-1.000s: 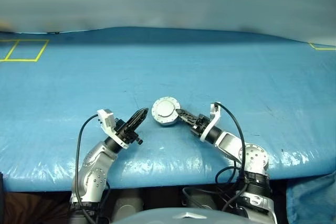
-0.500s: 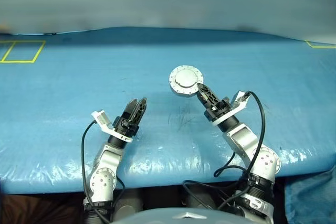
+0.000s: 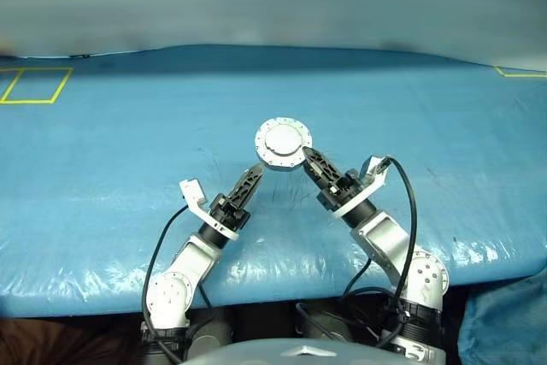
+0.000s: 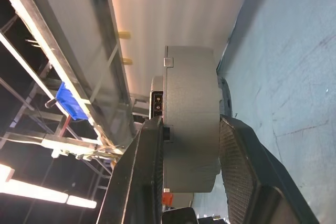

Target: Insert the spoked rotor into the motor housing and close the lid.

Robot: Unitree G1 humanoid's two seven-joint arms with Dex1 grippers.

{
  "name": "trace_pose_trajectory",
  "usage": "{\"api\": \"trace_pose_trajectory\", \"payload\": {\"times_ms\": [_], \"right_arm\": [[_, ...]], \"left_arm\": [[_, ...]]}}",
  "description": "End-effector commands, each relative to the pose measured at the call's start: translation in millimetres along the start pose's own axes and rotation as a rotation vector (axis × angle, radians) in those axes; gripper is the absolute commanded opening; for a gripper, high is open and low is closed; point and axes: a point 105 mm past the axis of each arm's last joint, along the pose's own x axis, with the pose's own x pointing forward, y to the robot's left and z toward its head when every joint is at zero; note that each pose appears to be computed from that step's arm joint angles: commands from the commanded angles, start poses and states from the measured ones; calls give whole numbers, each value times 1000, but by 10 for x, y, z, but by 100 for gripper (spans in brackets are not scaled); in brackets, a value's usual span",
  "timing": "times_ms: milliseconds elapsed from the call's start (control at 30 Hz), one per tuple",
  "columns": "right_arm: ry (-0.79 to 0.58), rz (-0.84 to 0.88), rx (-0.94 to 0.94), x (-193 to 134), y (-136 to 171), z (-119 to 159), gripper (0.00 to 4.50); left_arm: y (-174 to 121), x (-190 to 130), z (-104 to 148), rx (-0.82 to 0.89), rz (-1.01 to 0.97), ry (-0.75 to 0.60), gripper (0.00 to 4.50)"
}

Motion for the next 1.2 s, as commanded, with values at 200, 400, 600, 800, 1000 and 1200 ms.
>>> {"api": "trace_pose_trajectory", "payload": {"times_ms": [200,400,600,800,1000,1200], "right_arm": [[77,97,0,29,234,-189,116],[117,82,-2,4,204,-299,116],[110,64,-7,16,178,-300,116],[101,55,-22,23,163,-273,116],[90,25,-71,29,120,-242,116],[78,-5,-149,35,82,-197,116]], "left_arm": [[-158,234,-62,-97,-97,-45,447],[-123,276,-165,-86,-88,-11,447],[-160,268,-184,-95,-116,-18,361],[-179,278,-200,-89,-137,-14,251],[-96,297,-198,-80,-80,-19,251],[-73,314,-199,-63,-76,-20,251]]}}
